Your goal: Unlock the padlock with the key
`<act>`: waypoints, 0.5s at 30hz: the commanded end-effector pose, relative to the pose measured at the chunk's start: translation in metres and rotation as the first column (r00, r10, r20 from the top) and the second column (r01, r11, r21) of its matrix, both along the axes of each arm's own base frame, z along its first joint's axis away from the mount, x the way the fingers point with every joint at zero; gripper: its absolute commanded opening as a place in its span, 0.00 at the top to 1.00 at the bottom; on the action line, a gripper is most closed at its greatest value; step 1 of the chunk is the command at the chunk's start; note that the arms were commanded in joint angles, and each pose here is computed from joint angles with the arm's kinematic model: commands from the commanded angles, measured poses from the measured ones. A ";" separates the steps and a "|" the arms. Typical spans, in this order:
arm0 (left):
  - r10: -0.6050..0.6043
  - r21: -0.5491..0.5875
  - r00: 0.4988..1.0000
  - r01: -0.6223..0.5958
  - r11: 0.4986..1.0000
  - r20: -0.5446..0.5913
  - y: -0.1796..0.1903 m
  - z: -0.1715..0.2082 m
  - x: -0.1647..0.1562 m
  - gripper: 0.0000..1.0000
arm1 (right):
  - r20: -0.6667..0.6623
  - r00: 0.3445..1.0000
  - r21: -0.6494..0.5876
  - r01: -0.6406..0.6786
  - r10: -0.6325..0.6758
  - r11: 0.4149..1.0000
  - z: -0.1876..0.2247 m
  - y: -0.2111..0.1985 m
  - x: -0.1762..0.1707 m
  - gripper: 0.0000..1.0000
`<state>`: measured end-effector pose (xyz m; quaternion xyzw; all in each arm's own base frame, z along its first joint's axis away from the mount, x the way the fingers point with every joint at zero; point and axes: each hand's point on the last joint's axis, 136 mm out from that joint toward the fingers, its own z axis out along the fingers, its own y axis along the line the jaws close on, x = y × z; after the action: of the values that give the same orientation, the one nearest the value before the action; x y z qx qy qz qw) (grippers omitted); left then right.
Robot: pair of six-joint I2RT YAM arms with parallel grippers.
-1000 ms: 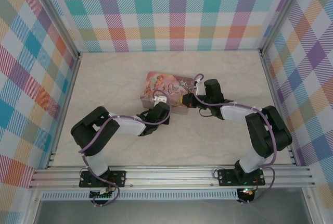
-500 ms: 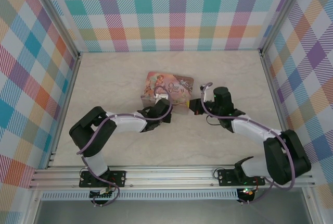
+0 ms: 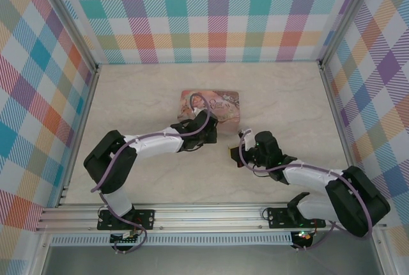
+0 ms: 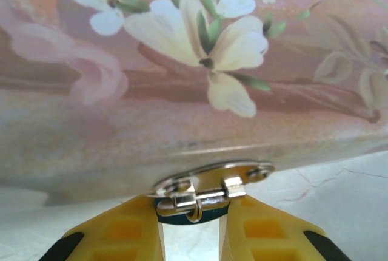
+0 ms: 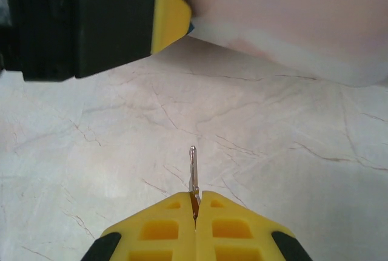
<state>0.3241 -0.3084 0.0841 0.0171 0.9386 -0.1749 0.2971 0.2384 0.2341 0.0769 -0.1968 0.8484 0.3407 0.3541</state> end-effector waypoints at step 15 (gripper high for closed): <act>0.016 -0.221 0.994 -0.040 0.974 -0.109 -0.025 0.061 -0.018 0.87 | 0.176 0.980 0.044 -0.099 0.089 0.994 0.011 0.029 0.020 0.95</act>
<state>0.3077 -0.3224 0.1101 -0.0328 0.9412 -0.2366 0.2389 0.2534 0.2511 0.0687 -0.2295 0.8246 0.3448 0.3854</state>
